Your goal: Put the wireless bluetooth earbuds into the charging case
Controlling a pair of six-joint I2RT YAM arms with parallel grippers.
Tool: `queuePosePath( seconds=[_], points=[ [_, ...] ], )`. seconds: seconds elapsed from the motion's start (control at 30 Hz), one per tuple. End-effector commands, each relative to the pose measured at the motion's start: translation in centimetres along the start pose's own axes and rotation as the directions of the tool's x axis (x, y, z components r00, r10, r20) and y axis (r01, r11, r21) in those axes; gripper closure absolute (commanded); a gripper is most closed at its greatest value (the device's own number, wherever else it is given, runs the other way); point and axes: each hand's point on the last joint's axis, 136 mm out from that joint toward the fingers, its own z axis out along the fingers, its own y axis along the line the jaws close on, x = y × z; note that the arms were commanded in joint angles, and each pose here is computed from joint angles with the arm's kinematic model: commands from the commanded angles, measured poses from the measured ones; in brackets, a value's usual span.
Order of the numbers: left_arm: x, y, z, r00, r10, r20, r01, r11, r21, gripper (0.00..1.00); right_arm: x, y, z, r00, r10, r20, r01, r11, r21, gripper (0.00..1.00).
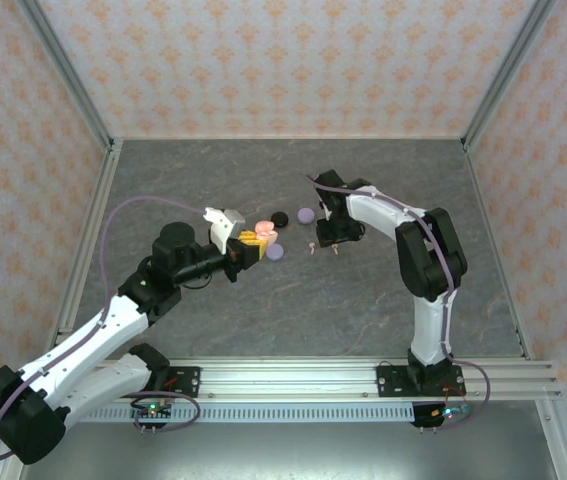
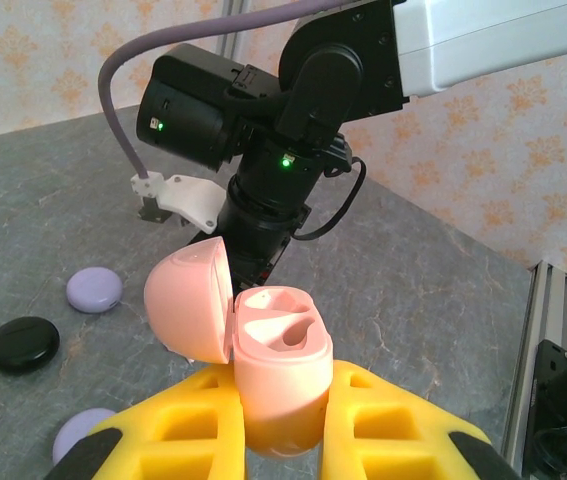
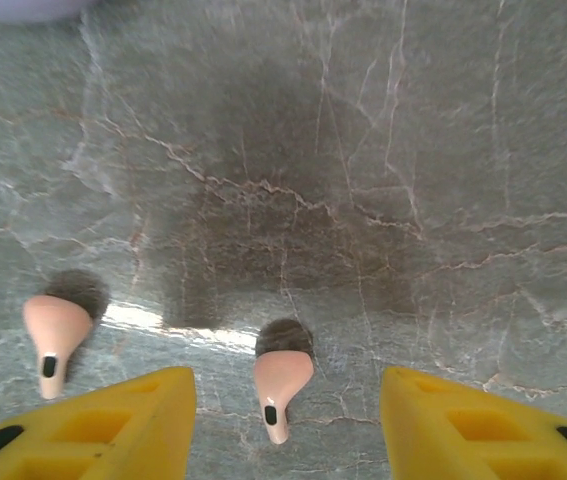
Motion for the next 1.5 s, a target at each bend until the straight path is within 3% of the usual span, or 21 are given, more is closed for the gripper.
queuePosePath(
  seconds=[0.0,0.93,1.2,1.47],
  points=[
    [-0.2,-0.1,-0.3,0.999,0.033,0.008,-0.033,0.999,-0.013,1.00,0.2,-0.1,0.0,0.999,-0.022,-0.037,0.022,1.000,0.006,0.51],
    [0.1,0.2,-0.4,1.000,0.025,-0.007,-0.025,0.999,-0.029,1.00,1.8,0.9,1.5,0.991,-0.030,-0.132,0.023,0.998,-0.051,0.77],
    [-0.1,0.1,-0.4,1.000,0.025,0.008,-0.025,0.999,-0.021,1.00,-0.4,2.1,-3.4,0.998,0.000,0.065,0.009,0.989,-0.145,0.78],
    [-1.4,-0.6,-0.3,0.993,0.069,0.097,-0.070,0.998,0.009,1.00,-1.9,4.5,-14.2,0.923,0.166,0.346,-0.020,0.921,-0.389,0.78]
  ],
)
